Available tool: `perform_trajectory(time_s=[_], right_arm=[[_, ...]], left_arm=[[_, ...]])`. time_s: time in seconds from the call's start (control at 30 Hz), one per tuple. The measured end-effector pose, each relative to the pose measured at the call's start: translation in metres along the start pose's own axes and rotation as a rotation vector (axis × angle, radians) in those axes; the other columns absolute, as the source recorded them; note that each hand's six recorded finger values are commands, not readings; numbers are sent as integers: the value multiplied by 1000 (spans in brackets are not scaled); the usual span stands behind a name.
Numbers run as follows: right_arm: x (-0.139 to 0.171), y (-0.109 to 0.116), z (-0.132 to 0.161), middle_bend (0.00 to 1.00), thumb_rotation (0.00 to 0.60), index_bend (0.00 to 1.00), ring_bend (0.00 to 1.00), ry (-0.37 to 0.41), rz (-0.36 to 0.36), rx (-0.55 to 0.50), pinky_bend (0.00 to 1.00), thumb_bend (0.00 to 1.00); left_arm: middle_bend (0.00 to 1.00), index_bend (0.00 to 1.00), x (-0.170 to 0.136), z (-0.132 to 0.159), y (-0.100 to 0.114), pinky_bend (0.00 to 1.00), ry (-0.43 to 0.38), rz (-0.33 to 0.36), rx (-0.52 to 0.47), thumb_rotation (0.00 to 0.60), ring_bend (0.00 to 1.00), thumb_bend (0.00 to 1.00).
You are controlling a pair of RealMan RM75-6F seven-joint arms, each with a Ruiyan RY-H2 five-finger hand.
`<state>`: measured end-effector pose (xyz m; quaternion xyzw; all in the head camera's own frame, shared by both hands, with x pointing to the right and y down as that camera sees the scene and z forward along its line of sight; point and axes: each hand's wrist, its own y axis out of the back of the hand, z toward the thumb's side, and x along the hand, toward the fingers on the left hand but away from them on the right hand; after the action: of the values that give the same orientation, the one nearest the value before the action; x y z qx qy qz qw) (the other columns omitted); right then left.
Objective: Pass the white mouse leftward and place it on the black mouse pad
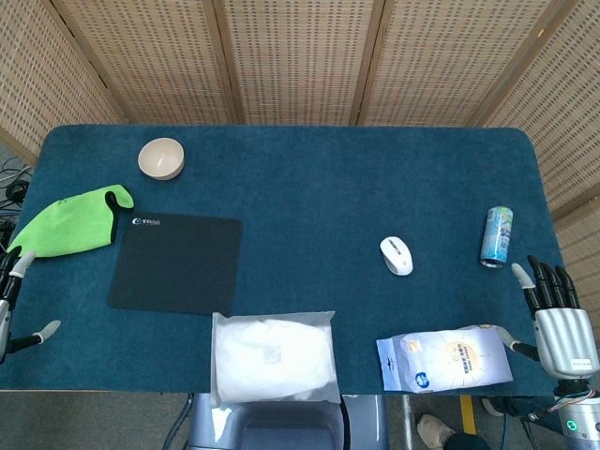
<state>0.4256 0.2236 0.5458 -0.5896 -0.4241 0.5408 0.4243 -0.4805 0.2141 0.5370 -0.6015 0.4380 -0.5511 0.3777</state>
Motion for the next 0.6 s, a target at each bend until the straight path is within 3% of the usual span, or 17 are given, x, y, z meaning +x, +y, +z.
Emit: perform_trajectory(time_s=[0.2,0.27,0.3,0.4,0.47,0.6], right_arm=[[0,-2,0,0,600,20,0,2,14,-1,0,4],[-4,-4,4,0,600,54,0,18,26,-12,0,59],[-8,-5,6,0,600,74,0,35,35,-20,0,103],[-24,-9,17,36,600,187,0,98,64,-32,0,435],[-37,-10,26,83,600,240,0,144,85,-43,0,586],[-67,-14,51,139,600,285,0,261,140,-53,0,805]], left_arm=[[0,0,1,0,-1,0,3,-3,1,600,0,0],[0,0,2,1,-3,0,2,-5,7,600,0,0],[0,0,3,1,-5,0,1,-8,9,600,0,0],[0,0,6,3,-9,0,2,-15,18,600,0,0],[0,0,8,3,-11,0,8,-16,20,600,0,0],[0,0,12,2,-13,0,18,-16,23,600,0,0]])
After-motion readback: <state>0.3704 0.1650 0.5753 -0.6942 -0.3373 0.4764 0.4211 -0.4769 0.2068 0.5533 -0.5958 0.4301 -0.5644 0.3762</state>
